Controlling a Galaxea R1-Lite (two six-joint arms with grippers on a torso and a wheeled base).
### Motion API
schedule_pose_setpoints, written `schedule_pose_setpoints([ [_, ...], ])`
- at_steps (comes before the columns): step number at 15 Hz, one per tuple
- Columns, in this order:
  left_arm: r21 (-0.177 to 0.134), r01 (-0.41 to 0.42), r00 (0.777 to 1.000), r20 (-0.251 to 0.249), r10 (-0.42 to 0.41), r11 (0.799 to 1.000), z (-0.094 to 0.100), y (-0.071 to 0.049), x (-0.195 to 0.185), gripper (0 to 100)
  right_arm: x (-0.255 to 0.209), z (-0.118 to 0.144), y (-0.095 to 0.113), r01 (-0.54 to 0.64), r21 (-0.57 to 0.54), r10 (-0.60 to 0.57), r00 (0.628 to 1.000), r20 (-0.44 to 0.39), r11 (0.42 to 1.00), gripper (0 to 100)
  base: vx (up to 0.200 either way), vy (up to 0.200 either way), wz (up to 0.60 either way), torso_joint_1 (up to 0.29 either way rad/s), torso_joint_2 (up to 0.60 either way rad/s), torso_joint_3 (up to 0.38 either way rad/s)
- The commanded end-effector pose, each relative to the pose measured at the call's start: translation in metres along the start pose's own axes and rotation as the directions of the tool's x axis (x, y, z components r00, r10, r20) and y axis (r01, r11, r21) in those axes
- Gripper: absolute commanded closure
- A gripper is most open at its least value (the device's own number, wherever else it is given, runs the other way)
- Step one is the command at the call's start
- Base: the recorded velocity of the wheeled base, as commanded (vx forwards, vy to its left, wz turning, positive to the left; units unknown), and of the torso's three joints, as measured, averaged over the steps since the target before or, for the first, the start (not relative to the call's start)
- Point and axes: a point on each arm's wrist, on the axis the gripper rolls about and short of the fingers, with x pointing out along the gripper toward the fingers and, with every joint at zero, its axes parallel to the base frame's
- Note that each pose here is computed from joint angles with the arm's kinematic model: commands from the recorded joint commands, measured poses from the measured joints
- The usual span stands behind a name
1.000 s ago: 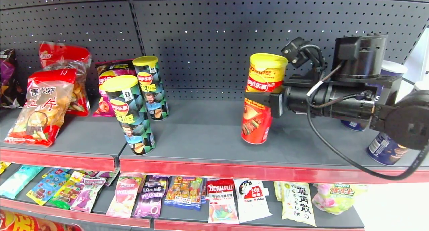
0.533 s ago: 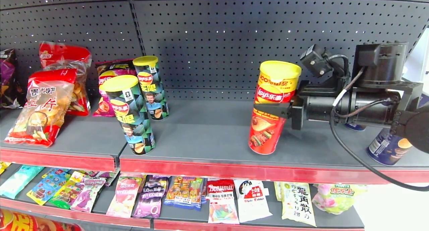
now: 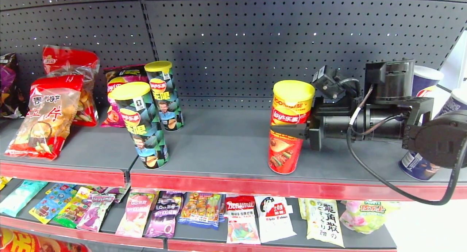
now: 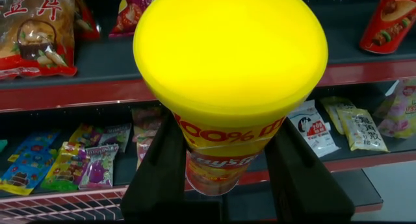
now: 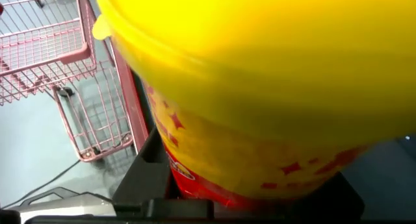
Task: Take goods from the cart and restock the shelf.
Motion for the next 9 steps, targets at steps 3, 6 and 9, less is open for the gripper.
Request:
schedule_pose_setpoints([
  [3, 0.000, 0.000, 1.000, -0.002, 0.000, 1.000, -0.0001, 0.0000, 0.0002, 100, 0.0030, -0.0059, 0.0010, -0.010, 0.014, 0.010, 1.000, -0.016, 1.000, 100, 0.000, 0.000, 0.00, 0.000, 0.00, 0.000],
  [6, 0.000, 0.000, 1.000, -0.002, 0.000, 1.000, -0.0001, 0.0000, 0.0002, 100, 0.0026, -0.0083, 0.0023, -0.012, 0.023, 0.013, 1.000, -0.023, 1.000, 100, 0.000, 0.000, 0.00, 0.000, 0.00, 0.000],
  [9, 0.000, 0.000, 1.000, -0.002, 0.000, 1.000, -0.0001, 0.0000, 0.0002, 100, 0.0020, -0.0094, 0.0018, -0.007, 0.029, 0.008, 1.000, -0.027, 1.000, 100, 0.000, 0.000, 0.00, 0.000, 0.00, 0.000],
])
